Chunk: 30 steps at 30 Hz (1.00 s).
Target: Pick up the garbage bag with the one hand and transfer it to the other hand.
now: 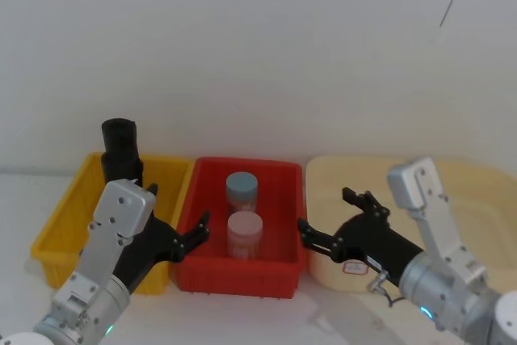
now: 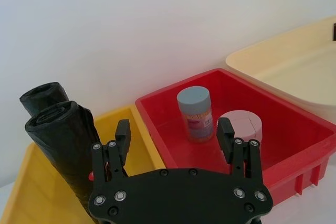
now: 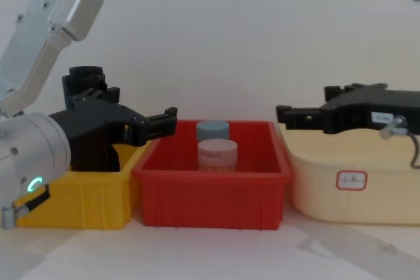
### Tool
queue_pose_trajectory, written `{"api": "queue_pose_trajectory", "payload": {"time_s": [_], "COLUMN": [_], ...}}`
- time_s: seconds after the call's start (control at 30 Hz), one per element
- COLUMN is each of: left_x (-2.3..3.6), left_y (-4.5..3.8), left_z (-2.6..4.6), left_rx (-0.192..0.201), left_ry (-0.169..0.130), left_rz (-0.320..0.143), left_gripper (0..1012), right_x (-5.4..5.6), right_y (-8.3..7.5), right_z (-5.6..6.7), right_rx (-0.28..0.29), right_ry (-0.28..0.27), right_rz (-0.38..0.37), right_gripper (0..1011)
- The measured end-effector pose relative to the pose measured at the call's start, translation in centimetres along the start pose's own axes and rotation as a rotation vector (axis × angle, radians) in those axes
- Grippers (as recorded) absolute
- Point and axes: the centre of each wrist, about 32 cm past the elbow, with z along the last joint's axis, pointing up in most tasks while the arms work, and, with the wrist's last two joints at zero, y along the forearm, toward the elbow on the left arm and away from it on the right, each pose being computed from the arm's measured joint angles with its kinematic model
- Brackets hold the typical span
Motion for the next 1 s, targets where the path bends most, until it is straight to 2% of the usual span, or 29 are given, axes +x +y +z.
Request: {"api": "queue_pose_trajectory", "payload": {"time_s": [0.23,0.37,0.67,1.0], "left_x": [0.00,0.00,0.00,0.00], "left_y": [0.00,0.00,0.00,0.00], "left_z": [0.00,0.00,0.00,0.00], "left_rx": [0.000,0.000,0.000,0.000], "left_ry": [0.000,0.000,0.000,0.000], "left_rz": [0.000,0.000,0.000,0.000], "left_gripper": [1001,1001,1001,1001], "right_x": [0.7,0.9,1.2,1.3], "right_y": [1.4,1.8,2.8,3.9], "right_z": [1.9,2.5,3.1,3.1], "right_rx": [-0.055,-0.078,-0.104,-0.106], "right_ry": [-0.019,-0.020,-0.003,0.031], "right_rz": [0.053,0.071,0.105,0.132], "right_gripper": [1000,1000,1000,1000]}}
